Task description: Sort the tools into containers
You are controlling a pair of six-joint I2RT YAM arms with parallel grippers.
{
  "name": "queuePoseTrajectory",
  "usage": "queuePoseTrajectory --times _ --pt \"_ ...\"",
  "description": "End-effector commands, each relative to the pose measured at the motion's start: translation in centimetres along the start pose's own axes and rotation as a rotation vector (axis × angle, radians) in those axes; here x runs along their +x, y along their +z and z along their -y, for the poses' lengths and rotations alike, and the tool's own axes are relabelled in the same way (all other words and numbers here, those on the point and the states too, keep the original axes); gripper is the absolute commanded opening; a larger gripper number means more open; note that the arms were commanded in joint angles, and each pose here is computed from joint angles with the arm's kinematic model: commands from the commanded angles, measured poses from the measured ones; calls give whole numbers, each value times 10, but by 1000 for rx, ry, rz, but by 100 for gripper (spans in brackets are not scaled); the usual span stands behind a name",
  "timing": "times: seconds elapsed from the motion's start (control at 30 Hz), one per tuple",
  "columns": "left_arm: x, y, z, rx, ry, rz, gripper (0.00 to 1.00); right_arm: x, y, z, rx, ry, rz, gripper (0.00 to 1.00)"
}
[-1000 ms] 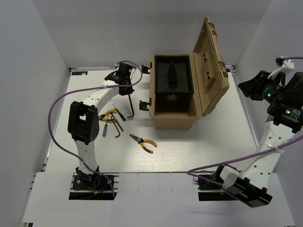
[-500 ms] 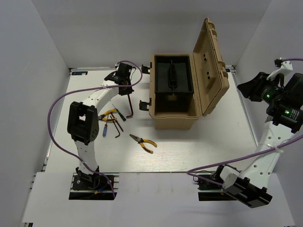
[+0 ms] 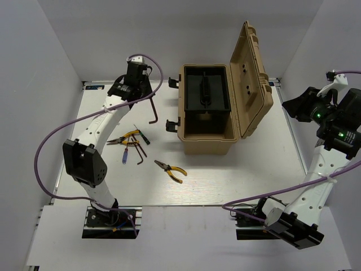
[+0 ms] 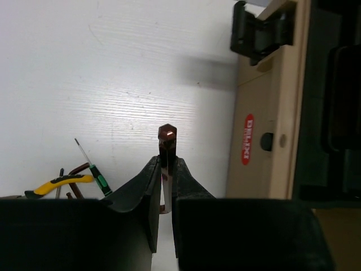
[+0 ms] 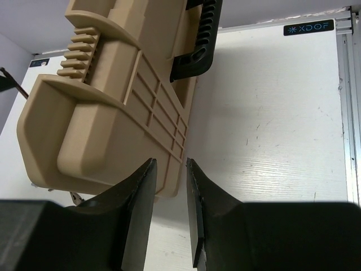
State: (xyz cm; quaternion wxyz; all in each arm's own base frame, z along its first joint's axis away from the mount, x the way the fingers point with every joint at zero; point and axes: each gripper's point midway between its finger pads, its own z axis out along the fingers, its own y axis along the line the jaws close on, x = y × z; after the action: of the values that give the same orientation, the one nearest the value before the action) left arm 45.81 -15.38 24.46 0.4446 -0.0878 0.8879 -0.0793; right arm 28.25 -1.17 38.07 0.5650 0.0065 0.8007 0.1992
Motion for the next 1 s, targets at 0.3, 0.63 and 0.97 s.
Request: queuePoseTrajectory --times 0.3,0.63,0.97 --pt "-85 -112 70 322 -10 170 0 -8 -2 -5 -18 -28 33 34" --pt "-75 -143 128 588 -24 97 0 -8 -4 -6 -11 -33 34 34" --pt "-35 -131 172 690 -14 3 0 -7 -4 -6 -10 -26 32 34"
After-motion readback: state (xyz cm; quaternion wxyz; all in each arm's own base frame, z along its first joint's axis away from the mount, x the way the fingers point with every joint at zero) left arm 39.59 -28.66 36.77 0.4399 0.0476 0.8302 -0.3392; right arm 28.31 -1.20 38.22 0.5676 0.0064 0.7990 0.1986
